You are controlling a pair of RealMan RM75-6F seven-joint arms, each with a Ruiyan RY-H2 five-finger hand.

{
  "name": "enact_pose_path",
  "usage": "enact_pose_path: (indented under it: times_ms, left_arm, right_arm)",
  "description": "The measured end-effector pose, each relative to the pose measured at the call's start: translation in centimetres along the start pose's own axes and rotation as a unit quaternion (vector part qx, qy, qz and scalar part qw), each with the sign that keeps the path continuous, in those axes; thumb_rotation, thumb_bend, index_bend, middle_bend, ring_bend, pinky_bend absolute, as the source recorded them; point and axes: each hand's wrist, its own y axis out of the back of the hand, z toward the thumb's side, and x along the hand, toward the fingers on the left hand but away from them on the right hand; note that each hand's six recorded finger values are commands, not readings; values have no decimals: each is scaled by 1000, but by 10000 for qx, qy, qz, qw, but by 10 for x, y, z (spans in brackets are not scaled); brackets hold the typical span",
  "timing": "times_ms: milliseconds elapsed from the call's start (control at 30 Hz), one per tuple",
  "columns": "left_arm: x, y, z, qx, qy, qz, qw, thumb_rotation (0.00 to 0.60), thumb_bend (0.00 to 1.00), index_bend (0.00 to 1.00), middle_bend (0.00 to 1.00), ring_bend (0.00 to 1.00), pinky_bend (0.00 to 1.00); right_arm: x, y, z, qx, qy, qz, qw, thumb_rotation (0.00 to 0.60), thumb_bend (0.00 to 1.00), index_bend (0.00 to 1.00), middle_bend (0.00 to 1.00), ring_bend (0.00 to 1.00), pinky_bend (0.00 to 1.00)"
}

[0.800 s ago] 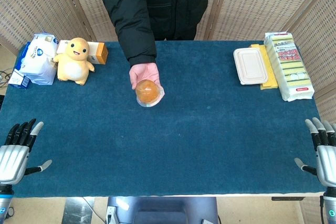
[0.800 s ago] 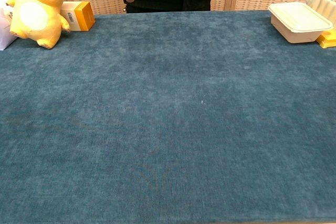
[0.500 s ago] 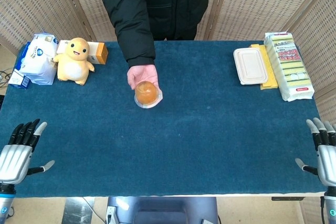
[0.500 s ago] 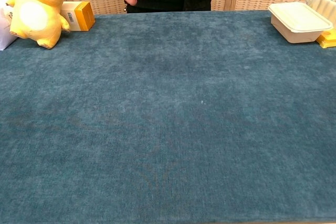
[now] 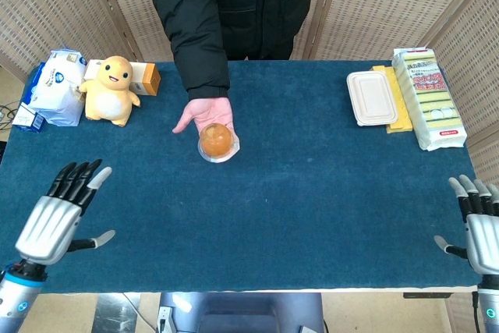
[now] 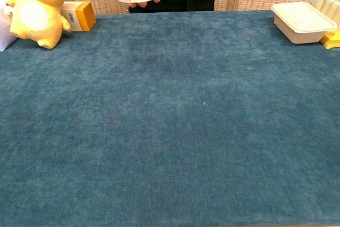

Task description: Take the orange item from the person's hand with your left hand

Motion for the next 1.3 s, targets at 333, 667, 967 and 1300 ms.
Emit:
enact_pose_path:
  times_ms: [333, 667, 967, 1300]
  left_arm:
    - [100, 30, 54, -216, -743, -60, 9970, 600, 131, 0, 0, 0, 93]
    - [174, 7, 110, -370, -674, -667, 9948, 600, 159, 0, 95, 23, 206]
    - [213, 2, 138, -242, -390, -513, 9976, 600, 253, 66, 219, 136, 276]
    - [222, -3, 128, -40, -29, -478, 9988, 600, 263, 199, 321, 221, 343]
  right_arm:
    - [-2, -7, 3, 67, 9, 114, 9999, 600, 0, 76, 36, 0, 0]
    - [-4, -7, -1, 22, -61, 155, 9999, 600, 0, 75, 36, 0, 0]
    - [-7, -8, -4, -10, -108, 194, 9998, 600, 0, 76, 36, 0, 0]
    - [-8, -10, -5, -14, -112, 242, 9996, 600, 0, 76, 36, 0, 0]
